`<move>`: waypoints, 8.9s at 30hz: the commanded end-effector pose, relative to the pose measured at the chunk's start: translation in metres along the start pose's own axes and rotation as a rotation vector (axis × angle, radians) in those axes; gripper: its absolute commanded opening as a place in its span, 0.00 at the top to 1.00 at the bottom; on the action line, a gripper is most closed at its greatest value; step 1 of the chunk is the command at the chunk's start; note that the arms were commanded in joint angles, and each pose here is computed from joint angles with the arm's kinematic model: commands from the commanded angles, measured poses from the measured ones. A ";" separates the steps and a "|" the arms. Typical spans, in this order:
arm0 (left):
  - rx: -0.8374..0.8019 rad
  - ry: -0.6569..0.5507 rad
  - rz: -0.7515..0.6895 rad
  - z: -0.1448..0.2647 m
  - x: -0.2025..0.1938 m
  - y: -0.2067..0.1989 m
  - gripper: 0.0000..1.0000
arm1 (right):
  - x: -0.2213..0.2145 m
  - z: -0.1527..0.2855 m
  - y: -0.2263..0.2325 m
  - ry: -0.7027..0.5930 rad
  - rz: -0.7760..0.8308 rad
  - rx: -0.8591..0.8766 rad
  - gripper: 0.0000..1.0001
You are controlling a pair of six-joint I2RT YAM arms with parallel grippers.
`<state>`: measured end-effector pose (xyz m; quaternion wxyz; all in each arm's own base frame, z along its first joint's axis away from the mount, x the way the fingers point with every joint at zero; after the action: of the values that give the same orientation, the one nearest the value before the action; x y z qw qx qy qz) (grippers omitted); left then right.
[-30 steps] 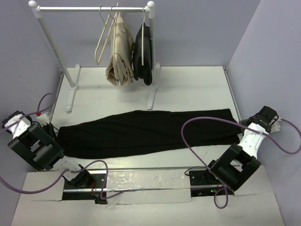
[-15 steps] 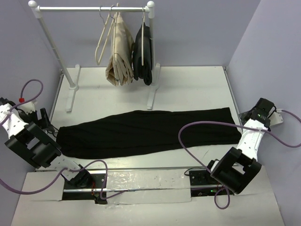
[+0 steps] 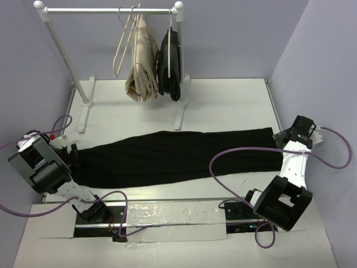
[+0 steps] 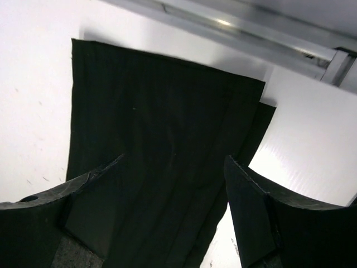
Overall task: Place the trousers on the hanger
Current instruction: Fold the trousers at the center of the board.
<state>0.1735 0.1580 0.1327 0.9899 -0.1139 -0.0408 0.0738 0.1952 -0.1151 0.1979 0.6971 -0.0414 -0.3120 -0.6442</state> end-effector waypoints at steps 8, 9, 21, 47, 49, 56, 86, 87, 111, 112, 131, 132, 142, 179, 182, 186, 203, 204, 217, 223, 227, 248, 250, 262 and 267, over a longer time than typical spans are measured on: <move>0.169 -0.036 -0.030 -0.035 0.003 0.025 0.02 | -0.022 -0.010 0.005 0.076 0.060 0.044 0.25; 0.156 -0.039 -0.032 -0.037 0.002 0.024 0.11 | -0.023 -0.009 0.007 0.078 0.069 0.049 0.25; 0.153 -0.079 -0.012 -0.025 0.003 0.032 1.00 | -0.031 0.000 0.024 0.071 0.108 0.144 0.26; -0.063 -0.690 -0.524 0.222 0.076 -0.099 1.00 | -0.180 0.044 0.085 0.448 0.559 0.465 0.28; -0.073 -0.705 -0.599 0.223 0.070 -0.114 1.00 | -0.191 0.049 0.092 0.457 0.593 0.467 0.28; -0.218 -0.618 -0.679 0.191 0.060 -0.147 1.00 | -0.213 0.061 0.102 0.500 0.670 0.535 0.28; -0.373 -0.430 -0.998 0.022 0.029 -0.314 0.80 | -0.241 0.117 0.116 0.616 0.878 0.956 0.27; -0.386 -0.402 -1.018 0.011 0.026 -0.318 0.66 | -0.238 0.116 0.114 0.603 0.885 0.921 0.27; -0.036 -0.526 -0.880 0.052 0.016 -0.208 0.27 | -0.324 0.216 0.103 0.734 0.731 0.731 0.25; -0.014 -0.549 -0.892 0.052 0.022 -0.207 0.23 | -0.337 0.214 0.103 0.750 0.738 0.706 0.25; -0.098 -0.631 -1.070 -0.017 0.090 -0.240 0.17 | -0.422 0.185 0.080 0.868 0.812 0.532 0.27; -0.108 -0.618 -1.071 -0.021 0.089 -0.239 0.18 | -0.422 0.183 0.076 0.878 0.811 0.518 0.27; -0.129 -0.563 -1.059 -0.043 0.091 -0.237 0.48 | -0.430 0.172 0.078 0.826 0.838 0.503 0.70; -0.486 -0.753 -1.093 0.130 0.049 -0.344 1.00 | -0.245 0.222 0.081 0.684 0.920 0.989 1.00; -0.520 -0.716 -1.100 0.112 0.039 -0.363 1.00 | -0.247 0.198 0.065 0.732 0.877 0.948 1.00; -0.522 -0.621 -1.131 0.063 0.024 -0.398 1.00 | -0.260 0.161 0.050 0.789 0.793 0.909 1.00; -0.627 -0.320 -1.458 -0.062 -0.070 -0.463 0.60 | -0.253 0.070 0.001 0.856 0.765 0.689 0.54; -0.628 -0.325 -1.470 -0.060 -0.070 -0.462 0.56 | -0.250 0.069 -0.002 0.856 0.771 0.677 0.50; -0.675 -0.330 -1.564 -0.010 -0.069 -0.467 0.25 | -0.193 0.090 -0.007 0.881 0.833 0.709 0.09; -0.619 -0.323 -1.466 0.013 -0.033 -0.433 0.22 | -0.201 0.092 0.028 0.863 0.675 0.811 0.00; -0.519 -0.318 -1.427 0.015 -0.018 -0.399 0.22 | -0.220 0.094 0.048 0.840 0.706 0.802 0.00; -0.381 -0.409 -1.091 0.020 0.022 -0.292 0.22 | -0.258 0.077 0.050 0.683 0.933 0.378 0.00; -0.389 -0.410 -1.091 0.020 0.022 -0.291 0.22 | -0.261 0.076 0.046 0.709 0.922 0.380 0.00; -0.372 -0.440 -1.001 0.025 0.036 -0.273 0.23 | -0.303 0.092 0.068 0.862 0.924 0.556 0.11; -0.342 -0.474 -0.951 0.029 0.039 -0.256 0.23 | -0.301 0.099 0.082 0.799 0.969 0.545 0.82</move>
<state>0.2463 -0.0846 0.2150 0.8519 -0.2196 -0.2959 -0.3723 0.2222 0.1942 0.1353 0.9587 0.2317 -0.0902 -0.1385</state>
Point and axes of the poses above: each gripper's point midway between its finger pads, its own z axis back along the fingers, its own y axis along the line the jaws close on, x = y × z, the point moved 10 cm from there along z, back along the fingers, and after that the axes turned 10 degrees about -z, right-handed, at the moved point
